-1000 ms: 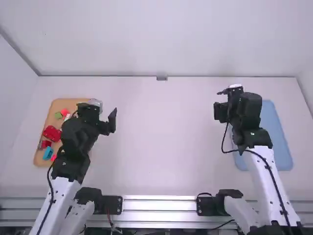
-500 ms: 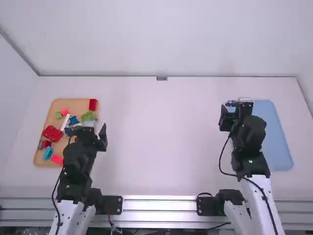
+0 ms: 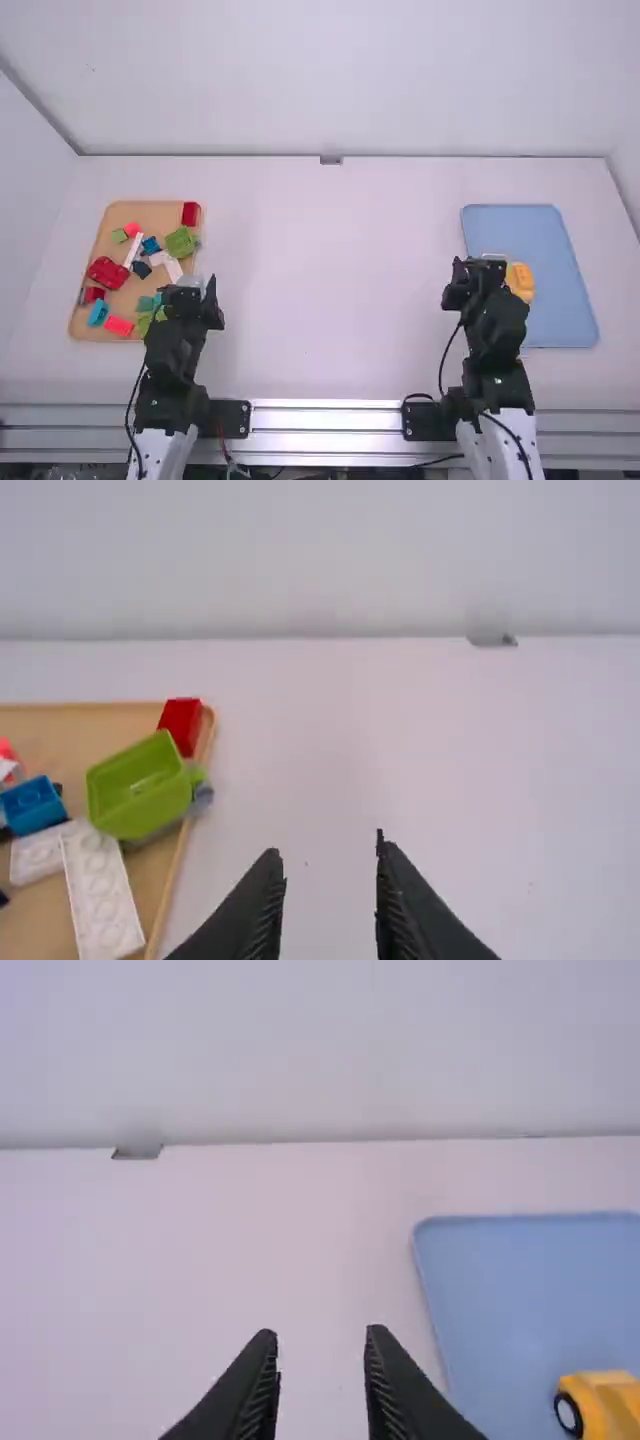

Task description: Assemble lego blocks to make yellow taxi

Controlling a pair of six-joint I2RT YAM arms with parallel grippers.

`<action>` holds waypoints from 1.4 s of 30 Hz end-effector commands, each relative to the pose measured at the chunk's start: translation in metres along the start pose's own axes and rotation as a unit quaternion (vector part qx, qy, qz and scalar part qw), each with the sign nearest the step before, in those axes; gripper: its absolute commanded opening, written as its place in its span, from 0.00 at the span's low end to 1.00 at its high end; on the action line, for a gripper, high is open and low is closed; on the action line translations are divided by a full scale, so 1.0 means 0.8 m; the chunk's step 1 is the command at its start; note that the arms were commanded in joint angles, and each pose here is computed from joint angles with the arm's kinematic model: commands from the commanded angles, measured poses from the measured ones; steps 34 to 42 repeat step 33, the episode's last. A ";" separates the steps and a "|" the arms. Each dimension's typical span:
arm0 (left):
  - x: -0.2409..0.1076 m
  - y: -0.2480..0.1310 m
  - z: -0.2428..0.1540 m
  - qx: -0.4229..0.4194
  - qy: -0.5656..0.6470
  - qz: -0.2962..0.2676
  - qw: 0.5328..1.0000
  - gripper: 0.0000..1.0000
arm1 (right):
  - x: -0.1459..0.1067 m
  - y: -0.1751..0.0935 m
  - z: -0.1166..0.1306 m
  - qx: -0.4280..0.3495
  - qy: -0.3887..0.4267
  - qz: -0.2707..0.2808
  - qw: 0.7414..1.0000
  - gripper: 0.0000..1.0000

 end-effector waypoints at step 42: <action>0.013 -0.005 0.004 0.010 0.000 -0.032 0.999 0.00 | -0.039 -0.019 -0.007 0.019 0.002 -0.089 0.996 0.00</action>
Point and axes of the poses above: each hand's point on the last joint's axis, 136 mm out from that joint toward the fingers, its own y axis out along the fingers, its own z axis along the line the jaws close on, x = y × z, the point moved 1 cm from there along -y, back along the fingers, and after that the axes turned 12 degrees about y, right-handed, at the moved point
